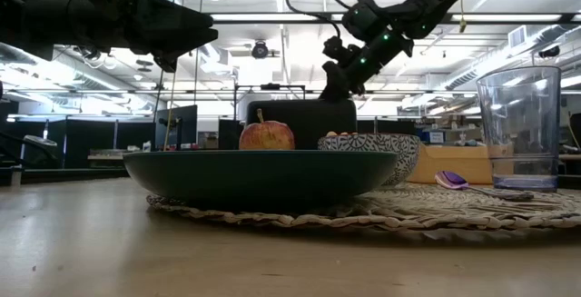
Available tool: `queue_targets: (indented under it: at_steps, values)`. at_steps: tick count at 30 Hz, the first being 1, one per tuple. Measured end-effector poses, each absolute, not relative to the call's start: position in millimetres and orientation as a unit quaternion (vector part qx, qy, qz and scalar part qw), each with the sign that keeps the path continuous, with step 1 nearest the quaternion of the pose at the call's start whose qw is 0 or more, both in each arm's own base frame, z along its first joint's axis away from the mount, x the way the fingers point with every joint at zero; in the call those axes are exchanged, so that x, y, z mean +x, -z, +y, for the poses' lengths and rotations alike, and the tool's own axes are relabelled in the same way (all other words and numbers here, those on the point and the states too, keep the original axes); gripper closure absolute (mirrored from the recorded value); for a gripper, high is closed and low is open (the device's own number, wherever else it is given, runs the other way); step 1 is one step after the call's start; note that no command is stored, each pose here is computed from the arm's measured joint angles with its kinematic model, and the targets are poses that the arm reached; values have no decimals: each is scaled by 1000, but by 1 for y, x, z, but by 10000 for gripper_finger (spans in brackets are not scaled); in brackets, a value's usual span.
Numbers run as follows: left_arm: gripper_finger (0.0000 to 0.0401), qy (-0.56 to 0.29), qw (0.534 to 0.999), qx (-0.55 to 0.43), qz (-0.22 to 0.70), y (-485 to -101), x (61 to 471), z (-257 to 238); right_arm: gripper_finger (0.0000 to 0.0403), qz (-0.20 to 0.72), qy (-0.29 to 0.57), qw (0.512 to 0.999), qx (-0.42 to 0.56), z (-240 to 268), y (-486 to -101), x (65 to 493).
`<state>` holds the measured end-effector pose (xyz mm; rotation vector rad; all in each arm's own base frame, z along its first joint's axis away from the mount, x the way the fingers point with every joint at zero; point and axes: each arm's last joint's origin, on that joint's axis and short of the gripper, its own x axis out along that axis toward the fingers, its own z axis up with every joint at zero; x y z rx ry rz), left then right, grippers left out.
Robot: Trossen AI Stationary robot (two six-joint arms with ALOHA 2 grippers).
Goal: Arrange a breakfast setting
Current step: Put the toasted bread on the blue plate
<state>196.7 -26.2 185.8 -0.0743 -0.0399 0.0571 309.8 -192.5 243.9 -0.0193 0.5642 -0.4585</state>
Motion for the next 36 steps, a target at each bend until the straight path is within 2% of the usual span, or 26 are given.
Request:
queue_targets:
  at_steps: [13,19,26,31,36]
  values:
    - [257,-29,999,-34,-11,-184,197,-26,383,195,241,943,-120,-153,-305,301]
    - [257,-28,999,-34,-11,-184,197,-26,388,139,207,959,-137,-115,-337,294]
    - [257,-29,999,-31,1,-182,197,-26,386,92,120,981,-122,-55,-356,292]
    - [257,-30,998,-20,45,-173,196,-26,386,107,44,990,-82,-14,-353,293]
    - [257,-30,999,-20,36,-175,197,-26,387,151,-53,987,-6,20,-339,298]
